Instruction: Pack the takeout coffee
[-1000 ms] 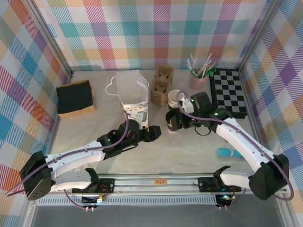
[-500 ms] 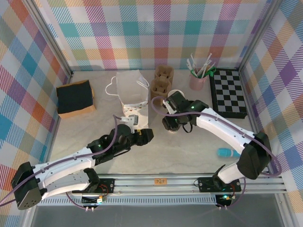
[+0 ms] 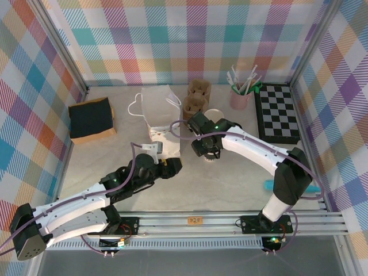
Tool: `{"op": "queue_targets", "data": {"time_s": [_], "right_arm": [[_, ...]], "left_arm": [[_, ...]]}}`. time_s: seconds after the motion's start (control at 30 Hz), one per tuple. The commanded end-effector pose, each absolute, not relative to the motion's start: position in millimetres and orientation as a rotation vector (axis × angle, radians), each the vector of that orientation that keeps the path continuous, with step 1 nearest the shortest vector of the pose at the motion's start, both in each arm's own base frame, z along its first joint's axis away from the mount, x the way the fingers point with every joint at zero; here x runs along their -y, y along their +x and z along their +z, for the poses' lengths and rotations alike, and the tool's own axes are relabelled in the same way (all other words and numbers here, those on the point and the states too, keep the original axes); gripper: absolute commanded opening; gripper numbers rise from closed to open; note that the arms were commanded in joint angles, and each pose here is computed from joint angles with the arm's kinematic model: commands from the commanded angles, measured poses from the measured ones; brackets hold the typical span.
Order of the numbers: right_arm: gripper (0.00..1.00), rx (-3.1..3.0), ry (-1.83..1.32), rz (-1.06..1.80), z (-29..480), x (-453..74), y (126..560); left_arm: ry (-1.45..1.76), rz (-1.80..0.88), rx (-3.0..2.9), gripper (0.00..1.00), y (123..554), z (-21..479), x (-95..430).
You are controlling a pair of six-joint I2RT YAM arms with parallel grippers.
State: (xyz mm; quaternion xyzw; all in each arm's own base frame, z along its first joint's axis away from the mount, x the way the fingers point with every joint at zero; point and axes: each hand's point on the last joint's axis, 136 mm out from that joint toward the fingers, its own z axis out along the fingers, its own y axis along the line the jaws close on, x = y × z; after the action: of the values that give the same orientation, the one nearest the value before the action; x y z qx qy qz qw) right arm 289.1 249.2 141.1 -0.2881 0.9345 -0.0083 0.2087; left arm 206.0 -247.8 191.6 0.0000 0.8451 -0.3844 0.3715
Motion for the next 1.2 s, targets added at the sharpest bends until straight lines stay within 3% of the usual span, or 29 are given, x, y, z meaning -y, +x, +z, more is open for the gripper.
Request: {"op": "queue_targets", "data": {"time_s": [0.0, 0.53, 0.87, 1.17], "right_arm": [[0.51, -2.585, -0.802, -0.087, 146.9, -244.8, 292.3], [0.44, -2.621, -0.843, -0.115, 128.3, -248.1, 291.4], [0.3, -2.611, -0.846, -0.14, 129.2, -247.3, 290.7], [0.28, -2.595, -0.85, -0.146, 137.5, -248.8, 290.0]], "left_arm": [[-0.026, -0.965, -2.16, 0.67, 207.2, 188.2, 239.9], [-0.03, -0.961, -2.161, 0.67, 207.1, 186.8, 238.7], [-0.034, -0.95, -2.164, 0.67, 207.6, 185.1, 237.3], [-0.031, -0.952, -2.167, 0.67, 207.9, 183.9, 238.9]]}}
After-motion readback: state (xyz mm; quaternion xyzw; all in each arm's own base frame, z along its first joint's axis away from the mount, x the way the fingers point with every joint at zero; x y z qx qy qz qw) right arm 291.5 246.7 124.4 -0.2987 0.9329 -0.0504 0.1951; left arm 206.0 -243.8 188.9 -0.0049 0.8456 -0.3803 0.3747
